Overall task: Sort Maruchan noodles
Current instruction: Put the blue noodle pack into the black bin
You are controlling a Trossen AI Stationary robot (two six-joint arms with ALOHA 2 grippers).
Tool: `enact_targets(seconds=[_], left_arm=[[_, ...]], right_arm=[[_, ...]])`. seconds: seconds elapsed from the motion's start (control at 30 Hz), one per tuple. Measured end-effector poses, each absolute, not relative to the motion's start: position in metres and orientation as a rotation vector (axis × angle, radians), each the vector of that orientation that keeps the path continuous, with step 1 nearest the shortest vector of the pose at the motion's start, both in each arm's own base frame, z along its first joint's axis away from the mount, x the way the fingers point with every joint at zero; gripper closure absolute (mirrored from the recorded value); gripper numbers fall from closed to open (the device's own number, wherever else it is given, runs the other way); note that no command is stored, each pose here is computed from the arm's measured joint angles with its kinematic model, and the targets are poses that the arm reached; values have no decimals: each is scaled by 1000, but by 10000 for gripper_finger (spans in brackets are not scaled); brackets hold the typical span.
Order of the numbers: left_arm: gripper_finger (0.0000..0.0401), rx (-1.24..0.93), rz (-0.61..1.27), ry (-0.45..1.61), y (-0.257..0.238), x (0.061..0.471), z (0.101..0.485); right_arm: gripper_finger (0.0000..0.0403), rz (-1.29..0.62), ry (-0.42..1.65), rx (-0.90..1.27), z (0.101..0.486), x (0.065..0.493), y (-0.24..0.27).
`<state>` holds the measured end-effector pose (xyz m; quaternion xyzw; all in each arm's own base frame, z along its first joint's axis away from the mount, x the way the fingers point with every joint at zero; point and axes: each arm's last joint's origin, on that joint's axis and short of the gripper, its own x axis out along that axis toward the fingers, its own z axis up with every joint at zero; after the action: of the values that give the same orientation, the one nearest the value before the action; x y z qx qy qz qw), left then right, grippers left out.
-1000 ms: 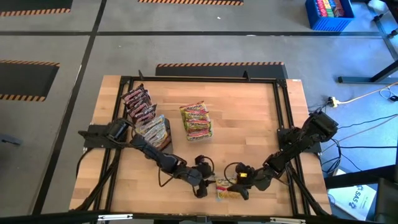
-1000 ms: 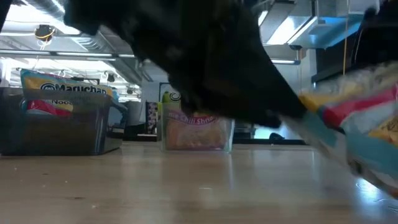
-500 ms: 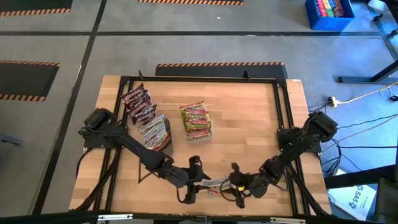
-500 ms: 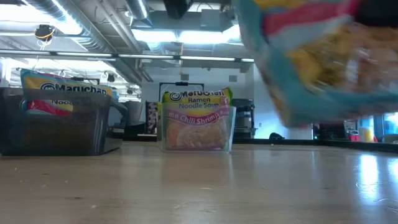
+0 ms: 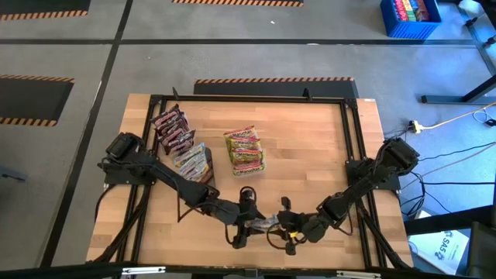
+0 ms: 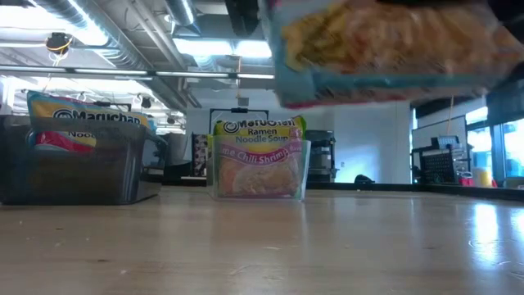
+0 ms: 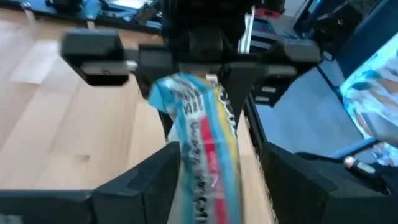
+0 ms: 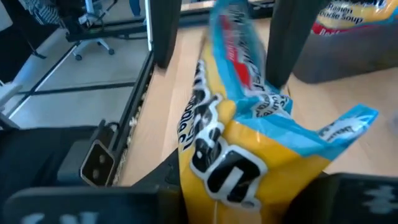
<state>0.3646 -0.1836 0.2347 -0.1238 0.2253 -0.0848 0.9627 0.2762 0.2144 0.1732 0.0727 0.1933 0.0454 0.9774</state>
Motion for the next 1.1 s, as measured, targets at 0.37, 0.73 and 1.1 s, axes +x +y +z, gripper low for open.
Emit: enact_targets(seconds=[0.37,0.73,1.1], left_arm=[[197,-221,-146,546,-182,361,226],[293,-216,-140,560,-179,361,226],[293,-224,66,762,-161,299,269]], right_arm=[[295,103,384,167,177,286,207],[223,108,359,174,180,289,205],[141,120,440,193,198,277,197]])
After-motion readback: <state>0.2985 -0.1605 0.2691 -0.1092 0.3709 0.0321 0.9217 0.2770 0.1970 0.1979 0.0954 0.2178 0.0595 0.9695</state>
